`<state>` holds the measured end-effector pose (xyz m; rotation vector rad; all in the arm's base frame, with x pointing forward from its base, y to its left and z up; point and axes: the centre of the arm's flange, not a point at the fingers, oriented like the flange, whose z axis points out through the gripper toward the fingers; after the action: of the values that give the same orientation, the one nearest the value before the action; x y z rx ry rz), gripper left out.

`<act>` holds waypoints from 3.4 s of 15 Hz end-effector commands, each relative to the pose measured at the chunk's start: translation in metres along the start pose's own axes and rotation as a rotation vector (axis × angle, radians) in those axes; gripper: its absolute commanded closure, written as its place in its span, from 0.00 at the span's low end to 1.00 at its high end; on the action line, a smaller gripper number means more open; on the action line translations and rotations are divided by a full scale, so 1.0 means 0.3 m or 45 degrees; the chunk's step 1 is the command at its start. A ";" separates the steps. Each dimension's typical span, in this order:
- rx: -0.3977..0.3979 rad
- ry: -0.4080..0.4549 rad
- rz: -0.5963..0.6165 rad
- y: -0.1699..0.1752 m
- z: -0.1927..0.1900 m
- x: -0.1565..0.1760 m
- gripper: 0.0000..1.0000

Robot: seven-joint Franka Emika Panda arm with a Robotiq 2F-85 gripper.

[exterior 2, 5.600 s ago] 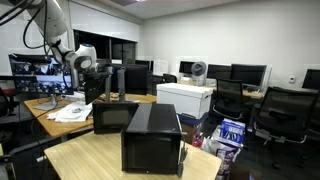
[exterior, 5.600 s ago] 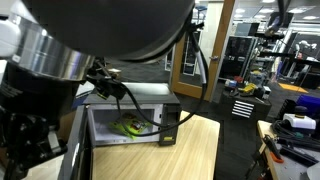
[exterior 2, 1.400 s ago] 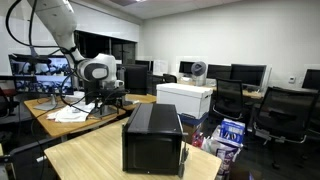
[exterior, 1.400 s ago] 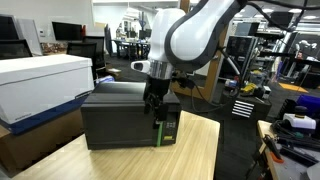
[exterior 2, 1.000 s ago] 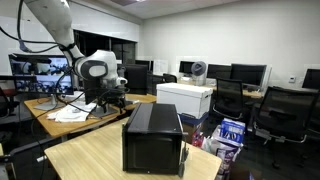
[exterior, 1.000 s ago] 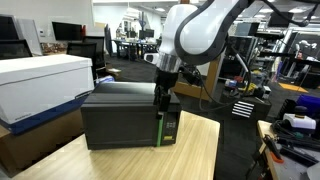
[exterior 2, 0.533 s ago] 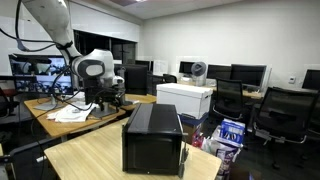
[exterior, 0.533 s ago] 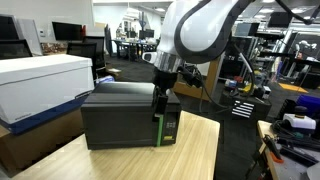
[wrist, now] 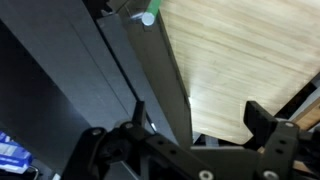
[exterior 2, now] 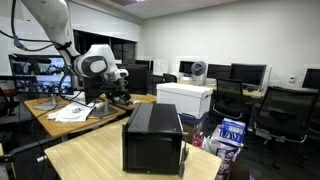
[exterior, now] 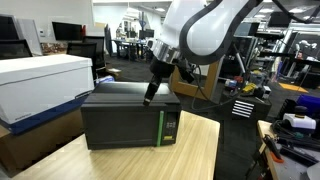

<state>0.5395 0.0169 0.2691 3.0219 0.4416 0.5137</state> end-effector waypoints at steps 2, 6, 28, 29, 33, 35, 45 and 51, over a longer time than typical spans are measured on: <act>-0.221 0.046 0.231 0.061 -0.070 0.008 0.00; -0.481 -0.013 0.292 0.183 -0.087 0.003 0.00; 0.045 -0.401 0.398 0.194 -0.112 -0.046 0.00; 0.068 -0.398 0.365 0.215 -0.133 -0.050 0.00; 0.117 -0.451 0.297 0.280 -0.247 -0.086 0.00; 0.091 -0.465 0.302 0.292 -0.297 -0.102 0.00; -0.031 -0.461 0.228 0.243 -0.536 -0.108 0.00; -0.012 -0.419 0.225 0.267 -0.550 -0.087 0.00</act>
<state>0.4870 -0.0666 0.4138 3.0615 0.1538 -0.0212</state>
